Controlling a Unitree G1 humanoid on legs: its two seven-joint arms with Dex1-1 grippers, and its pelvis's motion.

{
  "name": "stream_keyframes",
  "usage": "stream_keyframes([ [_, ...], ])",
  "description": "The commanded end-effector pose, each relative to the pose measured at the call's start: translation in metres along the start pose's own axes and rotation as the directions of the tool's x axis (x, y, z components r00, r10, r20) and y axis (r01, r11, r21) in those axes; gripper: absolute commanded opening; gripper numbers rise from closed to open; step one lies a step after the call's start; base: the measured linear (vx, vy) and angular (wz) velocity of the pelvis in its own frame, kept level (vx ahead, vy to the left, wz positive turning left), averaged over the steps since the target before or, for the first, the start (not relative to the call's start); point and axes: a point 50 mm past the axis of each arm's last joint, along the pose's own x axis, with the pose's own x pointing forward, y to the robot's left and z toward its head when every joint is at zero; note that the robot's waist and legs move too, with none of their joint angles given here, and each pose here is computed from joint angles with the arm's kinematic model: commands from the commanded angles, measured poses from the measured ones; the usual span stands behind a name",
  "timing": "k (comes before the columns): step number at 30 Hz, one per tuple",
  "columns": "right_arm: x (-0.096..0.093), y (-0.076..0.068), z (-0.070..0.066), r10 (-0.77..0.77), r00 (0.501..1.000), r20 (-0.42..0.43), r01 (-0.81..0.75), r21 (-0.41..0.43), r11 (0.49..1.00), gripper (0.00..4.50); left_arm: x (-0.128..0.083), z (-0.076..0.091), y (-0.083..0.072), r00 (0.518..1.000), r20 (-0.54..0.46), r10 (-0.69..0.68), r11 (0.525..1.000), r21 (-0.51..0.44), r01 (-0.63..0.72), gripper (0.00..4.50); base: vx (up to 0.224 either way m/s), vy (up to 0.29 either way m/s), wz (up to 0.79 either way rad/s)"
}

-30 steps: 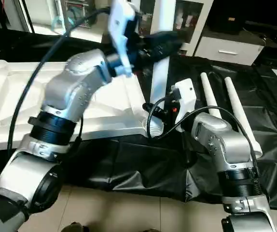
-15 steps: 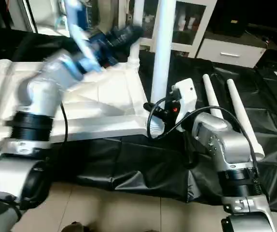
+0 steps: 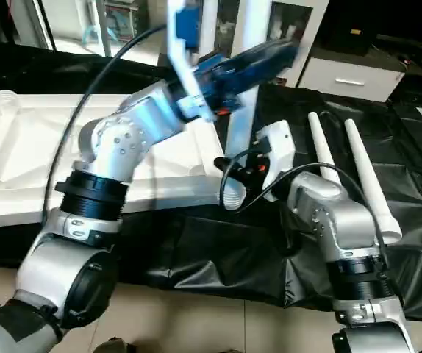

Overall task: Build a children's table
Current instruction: Pick table leg

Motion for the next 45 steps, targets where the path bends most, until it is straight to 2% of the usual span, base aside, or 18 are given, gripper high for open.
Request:
stream_keyframes([
  [1, -0.002, -0.001, 0.005, -0.008, 1.0, 0.013, 0.008, -0.03, 1.0, 1.84, 0.003, -0.001, 0.002, 1.0, -0.019, 0.02, 1.0, 0.014, -0.019, 1.73, 0.0, 0.0, 0.0],
  [5, -0.003, -0.002, 0.006, -0.009, 1.0, 0.015, 0.009, -0.032, 0.999, 1.84, -0.011, 0.01, 0.013, 0.993, 0.033, 0.118, 0.993, 0.023, -0.118, 1.73, 0.0, 0.0, 0.0],
  [8, -0.005, -0.004, 0.006, -0.018, 1.0, 0.016, 0.018, -0.035, 0.999, 1.84, -0.044, 0.024, 0.022, 0.983, 0.048, 0.177, 0.981, 0.078, -0.18, 1.73, 0.0, 0.0, 0.0],
  [12, -0.006, -0.004, 0.007, -0.018, 1.0, 0.017, 0.018, -0.037, 0.999, 1.84, -0.069, 0.026, 0.032, 0.967, 0.014, 0.253, 0.962, 0.107, -0.253, 1.73, 0.0, 0.0, 0.0],
  [15, -0.005, -0.004, 0.007, -0.015, 1.0, 0.017, 0.016, -0.038, 0.999, 1.84, -0.076, 0.024, 0.04, 0.946, 0.003, 0.325, 0.939, 0.116, -0.323, 1.73, 0.0, 0.0, 0.0],
  [18, 0.0, -0.001, 0.008, 0.0, 1.0, 0.016, 0.0, -0.041, 0.999, 1.84, -0.066, 0.014, 0.05, 0.911, -0.032, 0.41, 0.906, 0.132, -0.403, 1.73, 0.0, 0.0, 0.0],
  [23, 0.004, 0.004, 0.007, 0.025, 1.0, 0.013, -0.024, -0.046, 0.999, 1.84, -0.038, -0.003, 0.049, 0.92, -0.067, 0.387, 0.917, 0.129, -0.377, 1.73, 0.0, 0.0, 0.0],
  [27, 0.003, 0.003, 0.006, 0.018, 1.0, 0.013, -0.018, -0.046, 0.999, 1.84, -0.016, 0.001, 0.03, 0.978, -0.001, 0.211, 0.977, 0.024, -0.211, 1.73, 0.0, 0.0, 0.0],
  [31, 0.0, 0.001, 0.005, 0.006, 1.0, 0.013, -0.006, -0.043, 0.999, 1.84, -0.01, 0.003, 0.019, 0.993, 0.022, 0.112, 0.994, -0.008, -0.112, 1.73, 0.0, 0.0, 0.0],
  [34, 0.0, 0.0, 0.004, 0.001, 1.0, 0.011, -0.001, -0.043, 0.999, 1.84, -0.01, 0.002, 0.019, 0.994, 0.005, 0.106, 0.994, 0.008, -0.106, 1.73, 0.0, 0.0, 0.0],
  [36, -0.002, -0.001, 0.004, -0.007, 1.0, 0.013, 0.008, -0.043, 0.999, 1.84, -0.019, 0.002, 0.033, 0.973, 0.001, 0.232, 0.972, 0.039, -0.232, 1.73, 0.0, 0.0, 0.0],
  [37, -0.002, -0.001, 0.004, -0.007, 1.0, 0.013, 0.008, -0.043, 0.999, 1.84, -0.019, 0.002, 0.033, 0.973, 0.001, 0.233, 0.972, 0.039, -0.232, 1.73, 0.0, 0.0, 0.0],
  [38, -0.003, -0.003, 0.005, -0.018, 1.0, 0.019, 0.019, -0.044, 0.999, 1.84, -0.027, 0.004, 0.04, 0.953, 0.008, 0.301, 0.952, 0.061, -0.301, 1.73, 0.0, 0.0, 0.0],
  [39, -0.005, -0.007, 0.008, -0.039, 0.999, 0.032, 0.041, -0.046, 0.998, 1.84, -0.043, 0.008, 0.051, 0.914, 0.014, 0.406, 0.905, 0.129, -0.404, 1.73, 0.0, 0.0, 0.0],
  [40, -0.005, -0.008, 0.008, -0.042, 0.999, 0.033, 0.043, -0.046, 0.998, 1.84, -0.044, 0.009, 0.052, 0.909, 0.014, 0.416, 0.9, 0.139, -0.414, 1.73, 0.0, 0.0, 0.0],
  [41, -0.007, -0.012, 0.011, -0.059, 0.997, 0.044, 0.061, -0.045, 0.997, 1.84, -0.056, 0.012, 0.057, 0.883, 0.014, 0.468, 0.865, 0.195, -0.462, 1.73, 0.0, 0.0, 0.0],
  [44, -0.012, -0.023, 0.019, -0.115, 0.991, 0.074, 0.118, -0.033, 0.992, 1.84, -0.076, 0.017, 0.063, 0.847, 0.016, 0.531, 0.812, 0.277, -0.514, 1.73, 0.0, 0.0, 0.0],
  [45, -0.017, -0.031, 0.024, -0.144, 0.986, 0.086, 0.146, -0.013, 0.989, 1.84, -0.092, 0.016, 0.064, 0.826, -0.033, 0.562, 0.775, 0.371, -0.512, 1.73, 0.0, 0.0, 0.0],
])
